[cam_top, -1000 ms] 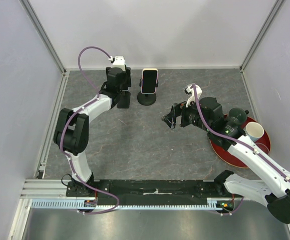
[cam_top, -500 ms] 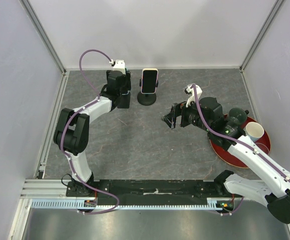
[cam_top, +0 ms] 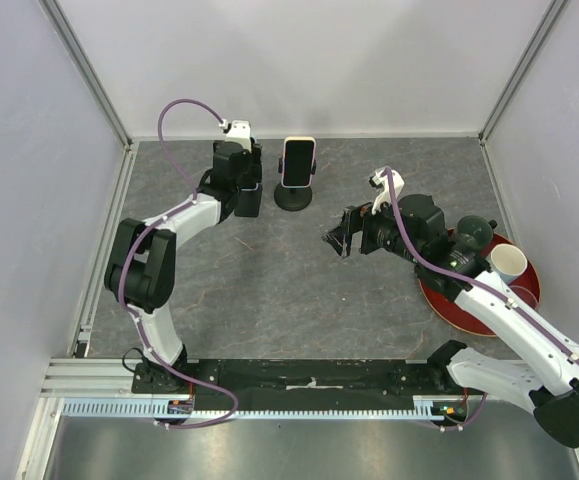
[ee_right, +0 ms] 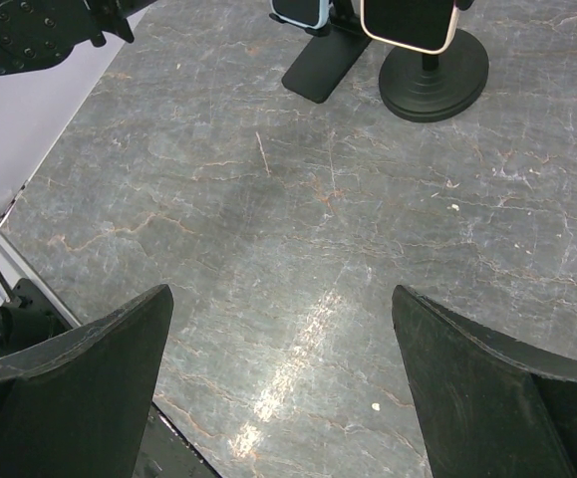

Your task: Place the phone on the phone stand

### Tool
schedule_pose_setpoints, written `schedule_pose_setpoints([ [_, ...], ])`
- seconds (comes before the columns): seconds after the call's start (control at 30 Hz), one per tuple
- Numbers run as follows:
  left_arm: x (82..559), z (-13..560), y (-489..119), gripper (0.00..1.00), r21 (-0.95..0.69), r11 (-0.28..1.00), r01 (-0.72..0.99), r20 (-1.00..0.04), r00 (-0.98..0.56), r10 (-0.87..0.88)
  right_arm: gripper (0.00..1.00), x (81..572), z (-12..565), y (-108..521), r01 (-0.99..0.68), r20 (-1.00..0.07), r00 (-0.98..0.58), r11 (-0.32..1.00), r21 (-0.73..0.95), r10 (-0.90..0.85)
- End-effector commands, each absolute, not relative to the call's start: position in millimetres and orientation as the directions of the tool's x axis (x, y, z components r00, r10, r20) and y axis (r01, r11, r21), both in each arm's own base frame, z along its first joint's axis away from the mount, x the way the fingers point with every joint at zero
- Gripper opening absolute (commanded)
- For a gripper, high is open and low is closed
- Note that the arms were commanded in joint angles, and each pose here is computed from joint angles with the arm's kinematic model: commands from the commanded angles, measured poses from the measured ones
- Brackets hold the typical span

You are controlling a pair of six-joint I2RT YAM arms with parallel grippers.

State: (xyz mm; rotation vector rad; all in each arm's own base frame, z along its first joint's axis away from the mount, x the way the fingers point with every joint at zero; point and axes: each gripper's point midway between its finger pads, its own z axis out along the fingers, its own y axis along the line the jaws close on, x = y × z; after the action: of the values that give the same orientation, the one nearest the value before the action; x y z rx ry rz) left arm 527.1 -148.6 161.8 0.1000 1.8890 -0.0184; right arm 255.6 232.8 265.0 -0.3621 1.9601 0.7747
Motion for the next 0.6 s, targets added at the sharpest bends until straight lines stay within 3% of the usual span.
schedule_pose_setpoints([
  [0.0,511.3,200.3,-158.5,0.69,0.010,0.989,0.148,-0.968,-0.248,0.047,0.98,255.2,285.1,234.6,-0.556,-0.881,-0.459,0.736,0.386,0.116],
  [0.17,494.2,231.9,-166.6,0.92,-0.055,0.977,0.206,-0.977,-0.215,-0.010,0.98,257.0,288.8,230.7,-0.541,-0.885,-0.447,0.748,0.386,0.133],
  [0.57,483.1,241.7,-164.4,0.96,-0.116,0.977,0.181,-0.960,-0.273,-0.064,0.98,250.7,302.5,223.1,-0.535,-0.890,-0.430,0.750,0.389,0.155],
])
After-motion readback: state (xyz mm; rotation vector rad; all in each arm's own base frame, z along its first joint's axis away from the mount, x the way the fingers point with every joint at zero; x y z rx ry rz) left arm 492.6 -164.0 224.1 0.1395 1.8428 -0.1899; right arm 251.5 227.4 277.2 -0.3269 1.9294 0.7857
